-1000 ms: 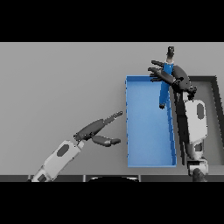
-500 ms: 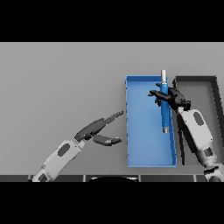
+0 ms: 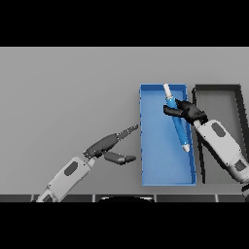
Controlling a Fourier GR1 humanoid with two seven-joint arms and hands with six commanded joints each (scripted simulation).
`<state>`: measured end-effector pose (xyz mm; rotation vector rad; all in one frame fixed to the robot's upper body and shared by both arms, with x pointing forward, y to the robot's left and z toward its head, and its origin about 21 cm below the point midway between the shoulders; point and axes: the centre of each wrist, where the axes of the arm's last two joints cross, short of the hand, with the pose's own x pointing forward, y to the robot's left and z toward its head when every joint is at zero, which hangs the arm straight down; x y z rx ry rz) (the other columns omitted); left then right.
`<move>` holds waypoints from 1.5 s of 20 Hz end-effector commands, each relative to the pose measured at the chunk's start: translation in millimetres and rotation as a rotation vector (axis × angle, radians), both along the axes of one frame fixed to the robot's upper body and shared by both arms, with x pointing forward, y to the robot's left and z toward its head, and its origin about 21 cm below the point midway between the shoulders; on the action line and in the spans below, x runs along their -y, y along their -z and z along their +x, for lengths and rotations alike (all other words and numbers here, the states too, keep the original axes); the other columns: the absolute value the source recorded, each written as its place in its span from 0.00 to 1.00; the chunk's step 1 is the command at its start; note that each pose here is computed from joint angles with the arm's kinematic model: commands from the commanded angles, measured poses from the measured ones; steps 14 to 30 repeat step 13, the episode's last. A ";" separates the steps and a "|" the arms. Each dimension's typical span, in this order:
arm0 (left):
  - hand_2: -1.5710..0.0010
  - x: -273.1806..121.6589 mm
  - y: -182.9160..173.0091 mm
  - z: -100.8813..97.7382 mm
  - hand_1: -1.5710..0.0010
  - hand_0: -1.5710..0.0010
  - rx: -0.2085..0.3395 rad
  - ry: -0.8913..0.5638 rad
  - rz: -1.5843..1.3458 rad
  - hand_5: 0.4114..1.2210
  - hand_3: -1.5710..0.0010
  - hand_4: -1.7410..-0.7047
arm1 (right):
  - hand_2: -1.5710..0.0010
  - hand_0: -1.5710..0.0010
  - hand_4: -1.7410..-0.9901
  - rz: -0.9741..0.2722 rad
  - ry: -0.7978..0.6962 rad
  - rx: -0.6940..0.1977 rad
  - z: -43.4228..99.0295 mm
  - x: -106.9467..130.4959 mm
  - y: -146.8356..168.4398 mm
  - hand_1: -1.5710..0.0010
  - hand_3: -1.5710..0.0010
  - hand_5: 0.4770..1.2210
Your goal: Pick up the blue pipe and place it into the blue bin.
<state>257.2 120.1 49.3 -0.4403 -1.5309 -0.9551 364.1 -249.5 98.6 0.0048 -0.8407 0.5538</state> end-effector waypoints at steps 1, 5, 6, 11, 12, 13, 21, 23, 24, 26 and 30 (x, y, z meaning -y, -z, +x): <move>1.00 -2.4 1.3 3.1 1.00 1.00 -0.001 -0.012 0.009 0.07 1.00 0.88 | 0.94 0.92 0.74 -0.005 -0.003 0.003 -0.2 -2.1 -0.2 0.94 0.96 0.54; 1.00 -5.1 -1.2 0.3 1.00 1.00 0.002 0.001 0.008 0.07 1.00 0.88 | 0.98 0.97 0.74 -0.013 0.019 0.019 -0.5 -0.9 -2.0 0.98 0.99 0.44; 1.00 -3.5 -0.5 -1.0 1.00 1.00 0.004 -0.001 0.011 0.07 1.00 0.88 | 0.98 0.97 0.74 -0.024 0.021 0.025 1.1 1.0 -1.0 0.98 0.99 0.43; 1.00 -8.4 -0.5 3.3 1.00 1.00 0.012 -0.002 0.027 0.08 1.00 0.88 | 0.99 0.99 0.74 -0.017 0.005 0.031 -0.7 -2.9 0.8 0.99 0.99 0.39; 1.00 -12.3 -0.5 1.9 1.00 1.00 0.015 -0.004 0.016 0.08 1.00 0.88 | 0.99 0.99 0.74 -0.013 0.001 0.031 0.4 -5.3 1.5 0.99 0.99 0.39; 1.00 -17.0 -2.5 2.9 1.00 1.00 0.017 -0.010 0.015 0.08 1.00 0.88 | 0.99 0.99 0.74 -0.016 -0.008 0.036 0.1 -5.3 -0.6 0.99 0.99 0.39; 1.00 -17.0 -2.5 2.9 1.00 1.00 0.017 -0.010 0.015 0.08 1.00 0.88 | 0.99 0.99 0.74 -0.016 -0.008 0.036 0.1 -5.3 -0.6 0.99 0.99 0.39; 1.00 -17.0 -2.5 2.9 1.00 1.00 0.017 -0.010 0.015 0.08 1.00 0.88 | 0.99 0.99 0.74 -0.016 -0.008 0.036 0.1 -5.3 -0.6 0.99 0.99 0.39; 1.00 -17.0 -2.5 2.9 1.00 1.00 0.017 -0.010 0.015 0.08 1.00 0.88 | 0.99 0.99 0.74 -0.016 -0.008 0.036 0.1 -5.3 -0.6 0.99 0.99 0.39; 1.00 -17.0 -2.5 2.9 1.00 1.00 0.017 -0.010 0.015 0.08 1.00 0.88 | 0.99 0.99 0.74 -0.016 -0.008 0.036 0.1 -5.3 -0.6 0.99 0.99 0.39; 1.00 -17.0 -2.5 2.9 1.00 1.00 0.017 -0.010 0.015 0.08 1.00 0.88 | 0.99 0.99 0.74 -0.016 -0.008 0.036 0.1 -5.3 -0.6 0.99 0.99 0.39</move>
